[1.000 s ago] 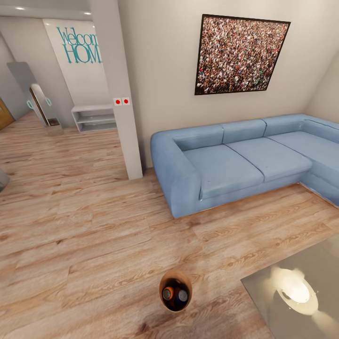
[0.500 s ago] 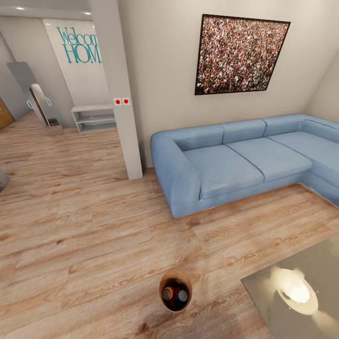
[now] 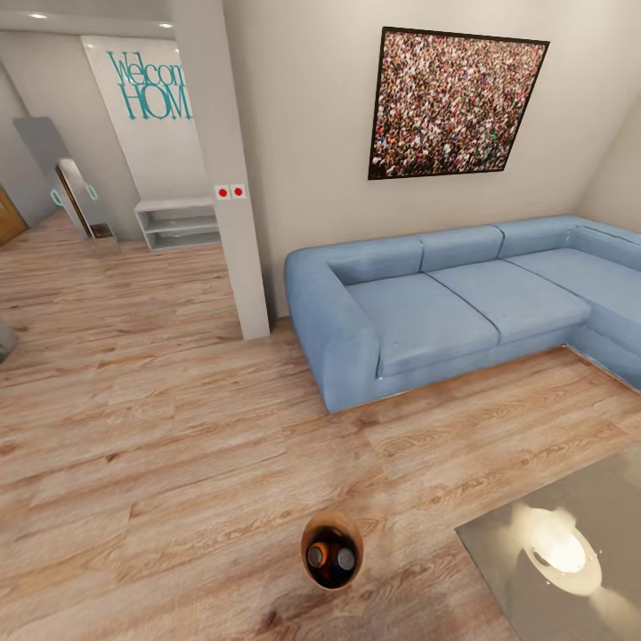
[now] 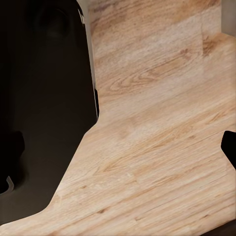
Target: Put the three can of soda from the living room inside the tash can in the kitchen.
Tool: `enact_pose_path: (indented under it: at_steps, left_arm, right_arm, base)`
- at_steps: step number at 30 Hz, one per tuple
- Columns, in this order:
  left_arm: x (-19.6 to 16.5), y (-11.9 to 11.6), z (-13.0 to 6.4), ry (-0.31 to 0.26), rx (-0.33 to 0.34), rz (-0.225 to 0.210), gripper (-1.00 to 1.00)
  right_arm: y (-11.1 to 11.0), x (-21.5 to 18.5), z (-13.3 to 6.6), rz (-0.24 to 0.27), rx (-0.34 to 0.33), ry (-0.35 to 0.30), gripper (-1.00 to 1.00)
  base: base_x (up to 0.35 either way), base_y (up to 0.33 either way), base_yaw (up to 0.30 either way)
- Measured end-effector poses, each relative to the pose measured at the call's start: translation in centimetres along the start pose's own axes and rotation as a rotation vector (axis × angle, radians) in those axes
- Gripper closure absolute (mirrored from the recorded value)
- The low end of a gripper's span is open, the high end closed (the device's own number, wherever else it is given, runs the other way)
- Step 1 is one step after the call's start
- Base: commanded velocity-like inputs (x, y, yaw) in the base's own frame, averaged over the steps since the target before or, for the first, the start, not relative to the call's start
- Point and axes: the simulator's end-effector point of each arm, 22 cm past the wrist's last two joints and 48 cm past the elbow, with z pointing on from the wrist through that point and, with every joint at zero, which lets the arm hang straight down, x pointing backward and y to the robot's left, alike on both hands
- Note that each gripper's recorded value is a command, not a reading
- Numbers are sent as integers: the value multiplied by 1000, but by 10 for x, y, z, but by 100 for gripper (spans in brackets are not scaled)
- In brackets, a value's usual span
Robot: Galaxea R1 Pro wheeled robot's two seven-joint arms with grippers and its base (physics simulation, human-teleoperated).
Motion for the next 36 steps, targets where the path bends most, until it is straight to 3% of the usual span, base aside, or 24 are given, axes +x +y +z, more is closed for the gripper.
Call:
enact_pose_path:
  at_steps: [36]
  left_arm:
    - [0, 0, 0, 0, 0, 0, -100]
  right_arm:
    - [0, 0, 0, 0, 0, 0, -100]
  base:
    - [0, 0, 0]
